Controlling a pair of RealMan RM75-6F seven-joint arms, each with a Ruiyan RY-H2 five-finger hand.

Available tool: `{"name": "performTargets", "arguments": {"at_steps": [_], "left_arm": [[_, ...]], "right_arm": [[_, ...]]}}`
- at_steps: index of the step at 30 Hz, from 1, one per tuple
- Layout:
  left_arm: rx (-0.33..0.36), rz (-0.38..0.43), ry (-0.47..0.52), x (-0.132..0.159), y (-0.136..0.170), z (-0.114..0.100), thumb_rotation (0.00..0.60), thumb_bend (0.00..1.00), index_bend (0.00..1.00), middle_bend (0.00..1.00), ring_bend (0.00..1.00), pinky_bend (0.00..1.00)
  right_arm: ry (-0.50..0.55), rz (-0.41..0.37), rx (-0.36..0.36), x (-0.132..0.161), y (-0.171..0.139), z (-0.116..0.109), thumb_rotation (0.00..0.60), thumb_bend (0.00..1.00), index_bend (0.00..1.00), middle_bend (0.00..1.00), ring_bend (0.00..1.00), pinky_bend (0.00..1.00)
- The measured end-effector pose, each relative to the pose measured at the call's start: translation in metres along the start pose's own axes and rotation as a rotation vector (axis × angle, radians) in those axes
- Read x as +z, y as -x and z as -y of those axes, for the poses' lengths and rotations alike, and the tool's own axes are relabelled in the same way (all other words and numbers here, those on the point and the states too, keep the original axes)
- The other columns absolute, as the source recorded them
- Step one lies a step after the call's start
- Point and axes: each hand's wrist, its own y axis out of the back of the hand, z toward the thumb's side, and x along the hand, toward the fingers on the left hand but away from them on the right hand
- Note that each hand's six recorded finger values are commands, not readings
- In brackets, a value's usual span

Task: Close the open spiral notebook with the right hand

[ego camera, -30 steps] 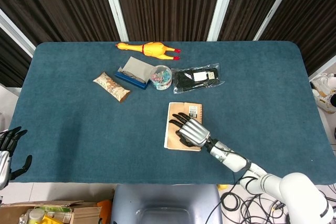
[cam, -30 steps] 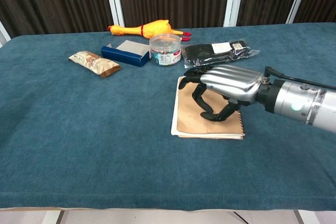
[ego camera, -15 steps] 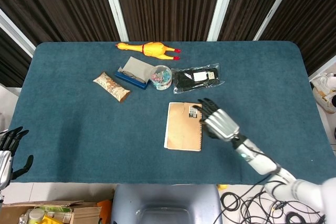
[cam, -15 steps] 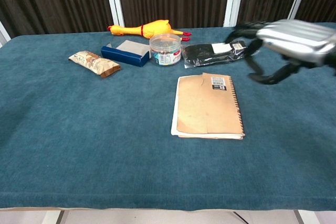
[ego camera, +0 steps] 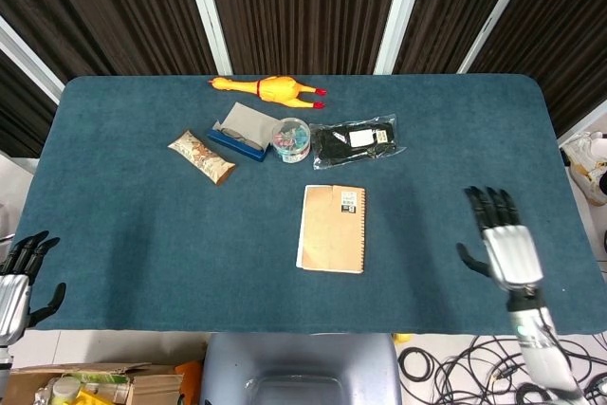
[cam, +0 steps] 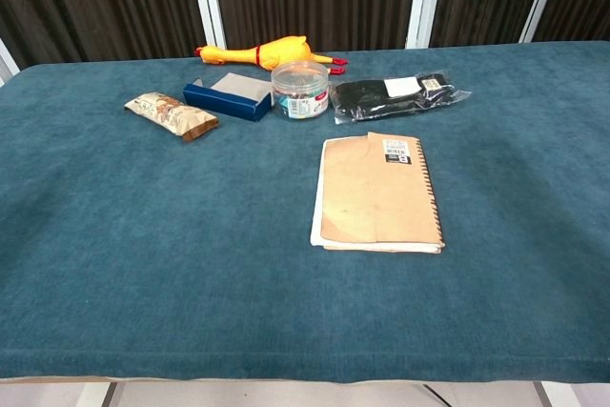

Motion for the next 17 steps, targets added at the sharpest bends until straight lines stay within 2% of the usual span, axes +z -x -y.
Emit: {"name": "performTargets", "arguments": {"at_steps": [4,8,17], "left_arm": [[-0.013,0.000,-0.014,0.002,-0.001,0.004,0.600,0.41,0.19,0.12,0.10,0.34],[-0.021,0.000,-0.024,0.004,-0.004,0.007,0.600,0.41,0.19,0.12,0.10,0.34],[-0.016,0.004,-0.019,0.004,-0.003,0.006,0.600,0.41,0.19,0.12,0.10,0.34]], "right_arm": [[-0.017,0.121,0.058,-0.026,-0.016,0.000,0.600,0.23,0.00,0.02,0.00,0.05],[-0.020,0.127,0.079,-0.027,-0.017,0.002,0.600,0.23,0.00,0.01,0.00,0.05],[-0.018,0.122,0.068,-0.025,-0.019,0.001,0.600,0.23,0.00,0.01,0.00,0.05]]}}
